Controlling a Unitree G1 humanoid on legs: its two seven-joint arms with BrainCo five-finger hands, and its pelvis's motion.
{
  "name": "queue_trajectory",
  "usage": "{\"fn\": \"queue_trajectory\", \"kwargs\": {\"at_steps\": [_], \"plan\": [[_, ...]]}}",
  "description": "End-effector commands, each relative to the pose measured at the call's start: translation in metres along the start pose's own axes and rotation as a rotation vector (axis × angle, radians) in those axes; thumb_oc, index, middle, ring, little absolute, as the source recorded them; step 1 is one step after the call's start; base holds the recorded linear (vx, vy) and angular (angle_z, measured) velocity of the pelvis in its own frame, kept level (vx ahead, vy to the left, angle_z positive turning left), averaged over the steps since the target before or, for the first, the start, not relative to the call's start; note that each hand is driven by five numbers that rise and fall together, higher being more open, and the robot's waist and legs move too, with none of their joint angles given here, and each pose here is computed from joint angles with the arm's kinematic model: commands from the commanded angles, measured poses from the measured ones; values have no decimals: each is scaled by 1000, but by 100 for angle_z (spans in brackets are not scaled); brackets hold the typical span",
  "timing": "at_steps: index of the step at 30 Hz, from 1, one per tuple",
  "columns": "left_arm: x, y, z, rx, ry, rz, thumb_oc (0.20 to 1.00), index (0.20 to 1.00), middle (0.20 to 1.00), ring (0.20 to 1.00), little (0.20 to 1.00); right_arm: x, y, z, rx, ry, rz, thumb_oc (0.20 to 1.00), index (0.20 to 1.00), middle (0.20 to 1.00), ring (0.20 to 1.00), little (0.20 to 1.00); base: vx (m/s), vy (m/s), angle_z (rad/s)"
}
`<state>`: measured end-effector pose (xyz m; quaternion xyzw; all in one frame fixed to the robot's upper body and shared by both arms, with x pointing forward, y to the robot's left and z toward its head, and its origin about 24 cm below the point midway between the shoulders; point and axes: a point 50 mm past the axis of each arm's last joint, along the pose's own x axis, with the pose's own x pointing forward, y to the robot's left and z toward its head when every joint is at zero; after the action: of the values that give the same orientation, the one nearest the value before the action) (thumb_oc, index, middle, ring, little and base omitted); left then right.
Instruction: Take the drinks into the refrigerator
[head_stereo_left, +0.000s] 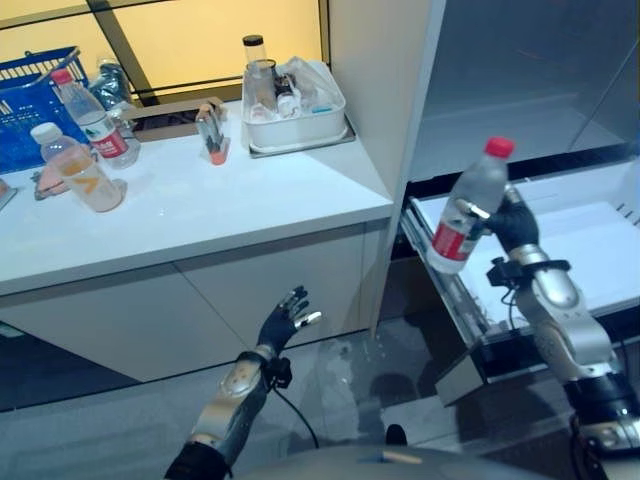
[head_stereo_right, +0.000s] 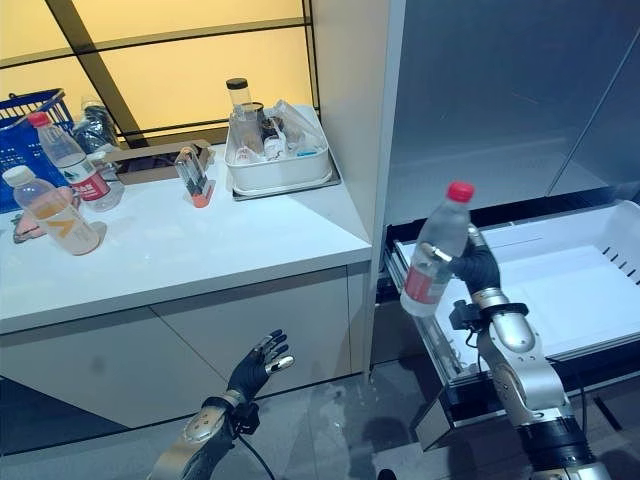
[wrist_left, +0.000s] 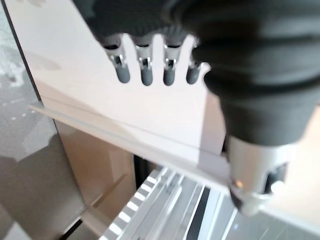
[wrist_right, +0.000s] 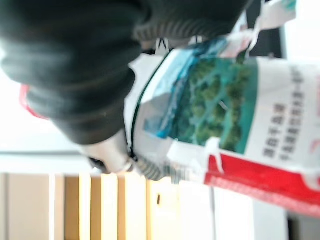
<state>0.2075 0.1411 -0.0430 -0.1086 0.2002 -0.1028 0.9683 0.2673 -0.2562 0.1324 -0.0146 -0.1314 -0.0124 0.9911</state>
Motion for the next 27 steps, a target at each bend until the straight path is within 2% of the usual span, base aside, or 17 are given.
{"fn": "queue_trajectory", "kwargs": {"at_steps": [1, 5, 9, 10, 16, 17, 18, 22, 27], "plan": [[3, 10, 20, 26, -82, -1, 1000, 1000, 1000, 1000, 1000, 12, -18, 62, -33, -333, -99, 200, 200, 200, 200, 200, 0, 0, 0], [-2, 17, 20, 35, -83, 23, 1000, 1000, 1000, 1000, 1000, 1, -52, 48, -89, -254, -259, 200, 200, 200, 200, 200, 0, 0, 0], [-4, 19, 18, 40, -76, 27, 1000, 1000, 1000, 1000, 1000, -3, -61, 42, -107, -222, -302, 200, 200, 200, 200, 200, 0, 0, 0], [-6, 20, 16, 41, -70, 28, 1000, 1000, 1000, 1000, 1000, -9, -73, 31, -125, -160, -360, 200, 200, 200, 200, 200, 0, 0, 0], [-13, 24, 21, 92, -82, 2, 1000, 1000, 1000, 1000, 1000, -22, -97, -12, -310, 116, -410, 200, 200, 200, 200, 200, 0, 0, 0], [-15, 23, 28, 133, -102, -27, 1000, 1000, 1000, 1000, 1000, -30, -110, -33, -398, 256, -434, 200, 200, 200, 200, 200, 0, 0, 0], [-16, 24, 28, 133, -102, -26, 1000, 1000, 1000, 1000, 1000, -29, -110, -33, -398, 255, -432, 200, 200, 200, 200, 200, 0, 0, 0], [-21, 21, 38, 197, -132, -85, 1000, 1000, 1000, 1000, 1000, -34, -121, -68, -542, 502, -387, 200, 200, 200, 200, 200, -14, -3, 2], [-23, 16, 40, 206, -140, -124, 1000, 1000, 1000, 1000, 1000, -33, -120, -90, -655, 649, -312, 200, 200, 200, 200, 200, -59, 1, 5]]}}
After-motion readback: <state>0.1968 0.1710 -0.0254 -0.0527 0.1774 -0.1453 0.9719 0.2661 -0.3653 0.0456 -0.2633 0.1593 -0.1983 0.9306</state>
